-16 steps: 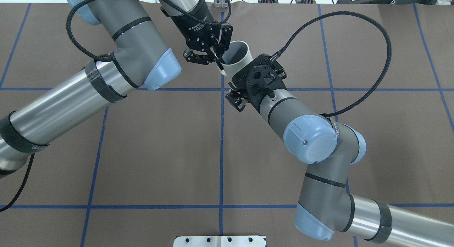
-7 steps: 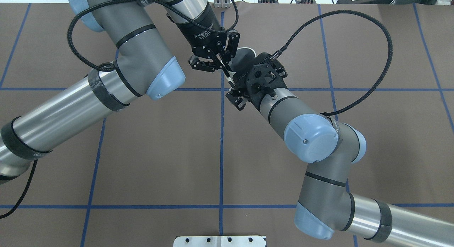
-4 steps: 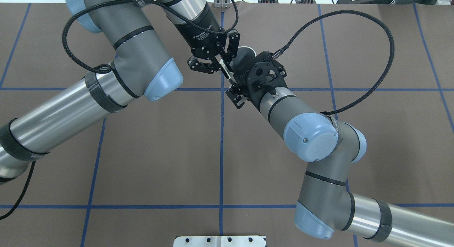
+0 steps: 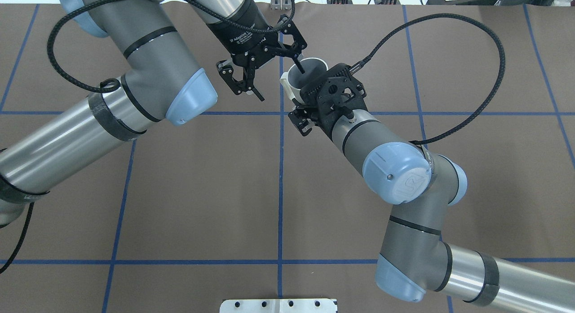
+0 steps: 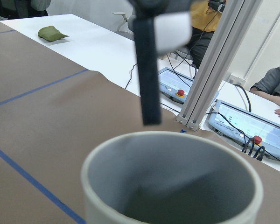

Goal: Left arm hands cup to right arm to dump lemon

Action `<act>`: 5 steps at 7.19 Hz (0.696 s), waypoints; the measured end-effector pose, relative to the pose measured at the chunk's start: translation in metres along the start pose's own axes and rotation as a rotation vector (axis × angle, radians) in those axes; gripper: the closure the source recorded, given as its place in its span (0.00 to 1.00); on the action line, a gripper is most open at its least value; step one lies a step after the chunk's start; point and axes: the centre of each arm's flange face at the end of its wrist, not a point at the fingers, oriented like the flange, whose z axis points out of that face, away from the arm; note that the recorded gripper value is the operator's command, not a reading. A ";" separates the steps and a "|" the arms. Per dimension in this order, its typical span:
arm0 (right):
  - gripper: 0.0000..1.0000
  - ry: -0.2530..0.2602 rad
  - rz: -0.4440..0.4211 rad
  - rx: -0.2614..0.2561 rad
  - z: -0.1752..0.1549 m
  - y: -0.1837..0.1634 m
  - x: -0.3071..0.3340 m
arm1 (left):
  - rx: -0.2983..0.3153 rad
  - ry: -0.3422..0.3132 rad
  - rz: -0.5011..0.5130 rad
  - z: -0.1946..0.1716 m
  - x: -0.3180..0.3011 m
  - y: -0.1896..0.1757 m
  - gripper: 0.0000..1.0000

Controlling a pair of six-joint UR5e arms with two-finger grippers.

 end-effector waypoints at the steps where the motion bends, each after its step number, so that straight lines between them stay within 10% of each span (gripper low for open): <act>1: 1.00 0.020 0.036 -0.008 0.001 0.007 0.013 | 0.052 0.012 0.006 -0.011 0.000 -0.009 0.00; 5: 0.91 0.105 0.314 -0.025 -0.026 0.052 0.124 | 0.190 -0.009 0.012 -0.013 -0.027 -0.049 0.00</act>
